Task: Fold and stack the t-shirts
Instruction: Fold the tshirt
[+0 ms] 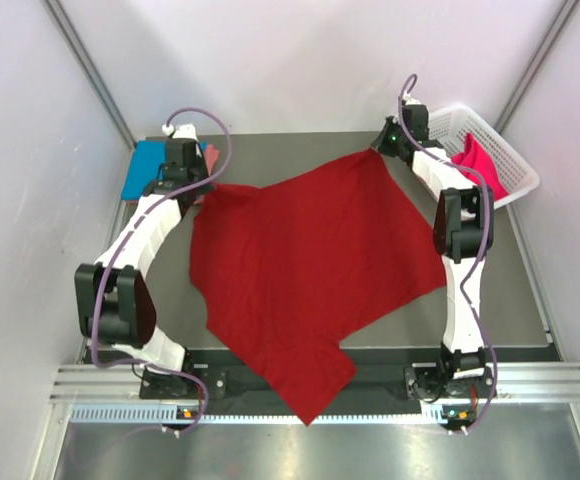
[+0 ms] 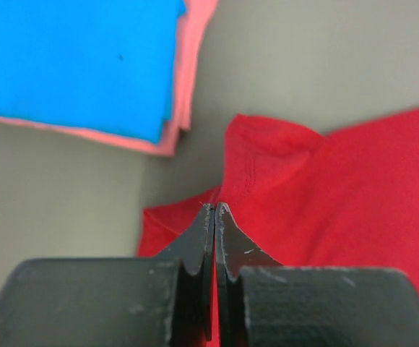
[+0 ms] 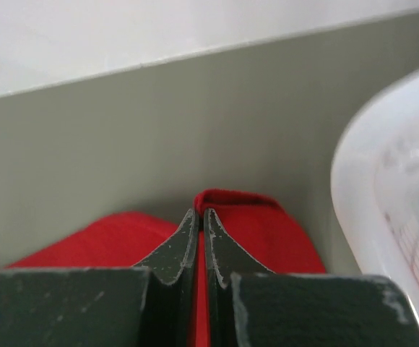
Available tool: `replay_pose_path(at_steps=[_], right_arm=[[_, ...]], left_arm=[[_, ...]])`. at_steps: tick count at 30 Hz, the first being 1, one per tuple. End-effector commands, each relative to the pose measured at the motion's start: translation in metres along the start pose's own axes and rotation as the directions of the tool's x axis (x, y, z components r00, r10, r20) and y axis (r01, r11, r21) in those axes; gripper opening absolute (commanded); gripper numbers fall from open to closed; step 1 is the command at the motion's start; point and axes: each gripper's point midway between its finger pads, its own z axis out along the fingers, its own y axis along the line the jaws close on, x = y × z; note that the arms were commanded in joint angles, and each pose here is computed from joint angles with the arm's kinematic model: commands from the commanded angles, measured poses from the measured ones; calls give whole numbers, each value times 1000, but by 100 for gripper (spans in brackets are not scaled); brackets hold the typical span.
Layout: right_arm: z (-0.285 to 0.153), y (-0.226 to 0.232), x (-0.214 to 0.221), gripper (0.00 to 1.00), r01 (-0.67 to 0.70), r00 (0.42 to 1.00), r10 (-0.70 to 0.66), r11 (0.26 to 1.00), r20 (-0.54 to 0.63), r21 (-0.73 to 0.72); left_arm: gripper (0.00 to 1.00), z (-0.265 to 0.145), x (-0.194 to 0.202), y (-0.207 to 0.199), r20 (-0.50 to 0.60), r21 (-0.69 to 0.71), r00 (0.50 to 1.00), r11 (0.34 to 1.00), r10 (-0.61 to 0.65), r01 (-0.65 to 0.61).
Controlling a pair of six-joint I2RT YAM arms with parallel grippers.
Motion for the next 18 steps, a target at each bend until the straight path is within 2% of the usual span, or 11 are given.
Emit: replay_pose_path(at_steps=[1,9,18], right_arm=[[-40,7,-31,0,-3,1000,3,1000,25,22],[-71,-4,-18,0,-12,999,15,999,-46,52],[-84,-12,-2,0,-5,994,14,997,-110,80]], left_arm=[[0,-34,3,-17,-13,80,998,995,-66,67],[0,-81,42,-32,-104,120,991,988,-87,99],[0,-105,69,-30,-156,114,978,981,-140,158]])
